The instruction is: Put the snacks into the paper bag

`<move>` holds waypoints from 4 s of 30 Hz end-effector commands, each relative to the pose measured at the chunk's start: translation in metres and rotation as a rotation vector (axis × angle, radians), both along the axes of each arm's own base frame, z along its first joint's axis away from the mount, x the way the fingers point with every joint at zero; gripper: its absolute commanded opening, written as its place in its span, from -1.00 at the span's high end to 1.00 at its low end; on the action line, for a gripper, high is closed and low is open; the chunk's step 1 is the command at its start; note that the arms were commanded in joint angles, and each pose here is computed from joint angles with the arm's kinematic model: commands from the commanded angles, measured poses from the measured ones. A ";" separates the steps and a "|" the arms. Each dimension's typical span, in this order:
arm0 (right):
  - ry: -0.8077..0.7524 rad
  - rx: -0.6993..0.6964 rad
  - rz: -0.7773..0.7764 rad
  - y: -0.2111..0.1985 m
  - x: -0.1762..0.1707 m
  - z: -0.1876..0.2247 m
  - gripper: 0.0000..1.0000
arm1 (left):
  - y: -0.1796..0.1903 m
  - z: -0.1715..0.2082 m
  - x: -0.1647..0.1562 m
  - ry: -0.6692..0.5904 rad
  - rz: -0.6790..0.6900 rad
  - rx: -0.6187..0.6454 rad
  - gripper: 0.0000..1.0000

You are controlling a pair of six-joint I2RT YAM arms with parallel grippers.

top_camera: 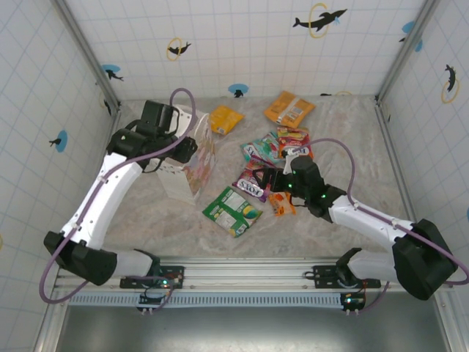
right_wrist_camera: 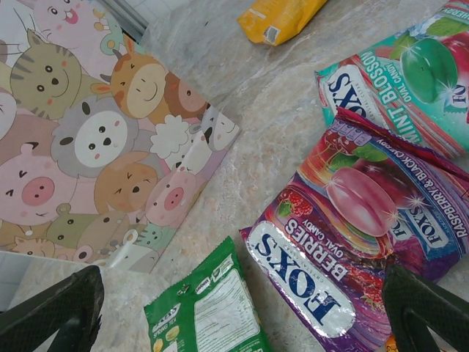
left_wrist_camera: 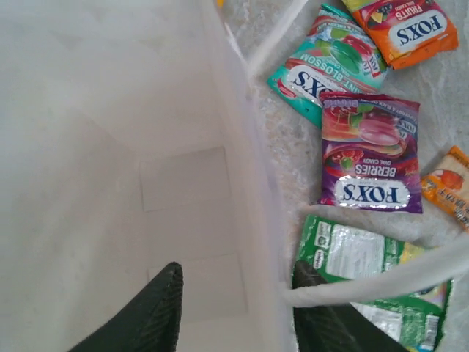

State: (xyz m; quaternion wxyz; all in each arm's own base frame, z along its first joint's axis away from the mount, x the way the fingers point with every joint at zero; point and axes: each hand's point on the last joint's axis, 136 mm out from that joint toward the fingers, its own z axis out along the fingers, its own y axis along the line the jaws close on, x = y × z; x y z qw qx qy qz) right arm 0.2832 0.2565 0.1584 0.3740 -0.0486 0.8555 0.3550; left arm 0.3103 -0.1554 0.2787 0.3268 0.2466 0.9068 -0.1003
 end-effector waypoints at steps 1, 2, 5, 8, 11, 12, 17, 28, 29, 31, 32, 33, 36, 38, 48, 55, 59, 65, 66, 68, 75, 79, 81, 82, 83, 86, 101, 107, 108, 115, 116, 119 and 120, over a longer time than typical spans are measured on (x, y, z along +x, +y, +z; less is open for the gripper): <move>-0.009 0.005 0.002 0.004 0.000 0.003 -1.00 | 0.002 0.021 0.001 -0.056 0.027 -0.035 -0.13; -0.011 0.006 0.001 0.003 0.000 0.003 -1.00 | 0.001 0.025 0.000 -0.063 0.029 -0.049 -0.19; -0.007 0.001 0.002 0.002 -0.001 0.002 -1.00 | -0.001 0.034 -0.006 -0.069 0.021 -0.086 -0.26; -0.003 -0.005 0.003 0.001 -0.004 0.000 -1.00 | -0.007 0.042 -0.016 -0.068 -0.014 -0.134 -0.30; 0.006 -0.011 0.006 0.000 -0.006 -0.004 -1.00 | -0.017 0.047 -0.029 -0.055 -0.074 -0.194 -0.30; 0.011 -0.013 0.009 -0.001 -0.008 -0.005 -1.00 | -0.020 0.049 -0.033 -0.052 -0.094 -0.212 -0.29; 0.066 -0.043 0.008 -0.008 -0.014 -0.023 -1.00 | -0.030 0.044 -0.053 -0.020 -0.173 -0.275 -0.30; 0.152 0.082 -0.057 -0.037 0.007 -0.067 -0.58 | -0.045 0.024 -0.081 0.041 -0.297 -0.359 -0.27; 0.153 0.089 -0.061 -0.039 0.011 -0.070 -0.55 | -0.045 0.026 -0.081 0.031 -0.302 -0.365 -0.28; 0.155 0.097 -0.053 -0.040 0.017 -0.075 -0.51 | -0.046 0.029 -0.082 0.018 -0.313 -0.374 -0.28; 0.156 0.100 -0.052 -0.040 0.020 -0.077 -0.50 | -0.047 0.030 -0.082 0.015 -0.317 -0.379 -0.27; 0.156 0.106 -0.048 -0.038 0.024 -0.078 -0.49 | -0.048 0.030 -0.082 0.011 -0.322 -0.384 -0.27; 0.167 0.113 -0.034 -0.034 0.034 -0.086 -0.44 | -0.049 0.028 -0.082 0.010 -0.327 -0.391 -0.27; 0.181 0.108 -0.036 -0.031 0.041 -0.093 -0.43 | -0.049 0.026 -0.081 0.010 -0.327 -0.391 -0.28; 0.192 0.193 0.017 -0.013 0.058 -0.103 -0.24 | -0.050 0.023 -0.078 0.016 -0.322 -0.386 -0.27; 0.180 0.216 0.040 -0.006 0.069 -0.110 -0.04 | -0.055 0.028 -0.078 0.003 -0.358 -0.398 -0.28; 0.162 0.239 0.054 -0.005 0.070 -0.108 0.25 | -0.055 0.029 -0.074 -0.005 -0.356 -0.393 -0.27; 0.101 0.254 0.077 -0.006 0.069 -0.087 0.70 | -0.055 0.025 -0.070 0.003 -0.339 -0.387 -0.27; 0.090 0.251 0.078 -0.006 0.068 -0.084 0.74 | -0.054 0.026 -0.068 -0.001 -0.333 -0.385 -0.28; 0.066 0.248 0.076 -0.008 0.067 -0.075 0.82 | -0.054 0.030 -0.066 -0.013 -0.325 -0.389 -0.27; -0.051 0.261 0.056 -0.017 0.060 -0.030 0.97 | -0.055 0.040 -0.059 -0.059 -0.297 -0.413 -0.28; -0.127 0.264 0.056 -0.021 0.051 0.000 1.00 | -0.058 0.046 -0.059 -0.065 -0.301 -0.443 -0.31; -0.166 0.270 0.061 -0.022 0.046 0.015 1.00 | -0.059 0.050 -0.058 -0.075 -0.299 -0.458 -0.32; -0.183 0.274 0.062 -0.023 0.043 0.023 1.00 | -0.059 0.050 -0.058 -0.076 -0.298 -0.466 -0.33; -0.204 0.282 0.066 -0.023 0.041 0.031 1.00 | -0.060 0.052 -0.058 -0.081 -0.299 -0.474 -0.33; -0.259 0.305 0.084 -0.022 0.032 0.054 1.00 | -0.063 0.056 -0.059 -0.088 -0.305 -0.506 -0.34; -0.539 0.463 0.329 0.014 -0.039 0.167 1.00 | -0.085 0.068 -0.075 -0.060 -0.445 -0.679 -0.37; -0.587 0.540 0.393 0.023 -0.057 0.191 1.00 | -0.087 0.061 -0.075 -0.050 -0.458 -0.684 -0.37; -0.593 0.552 0.407 0.024 -0.060 0.195 1.00 | -0.088 0.060 -0.075 -0.045 -0.461 -0.682 -0.37; -0.650 0.610 0.472 0.026 -0.074 0.223 1.00 | -0.089 0.048 -0.072 -0.029 -0.464 -0.669 -0.37; -0.657 0.614 0.476 0.026 -0.075 0.225 1.00 | -0.090 0.046 -0.072 -0.026 -0.467 -0.670 -0.38; -0.672 0.623 0.495 0.027 -0.078 0.233 1.00 | -0.093 0.044 -0.075 -0.015 -0.494 -0.698 -0.39; -0.673 0.630 0.503 0.028 -0.079 0.235 1.00 | -0.095 0.045 -0.077 -0.009 -0.508 -0.713 -0.39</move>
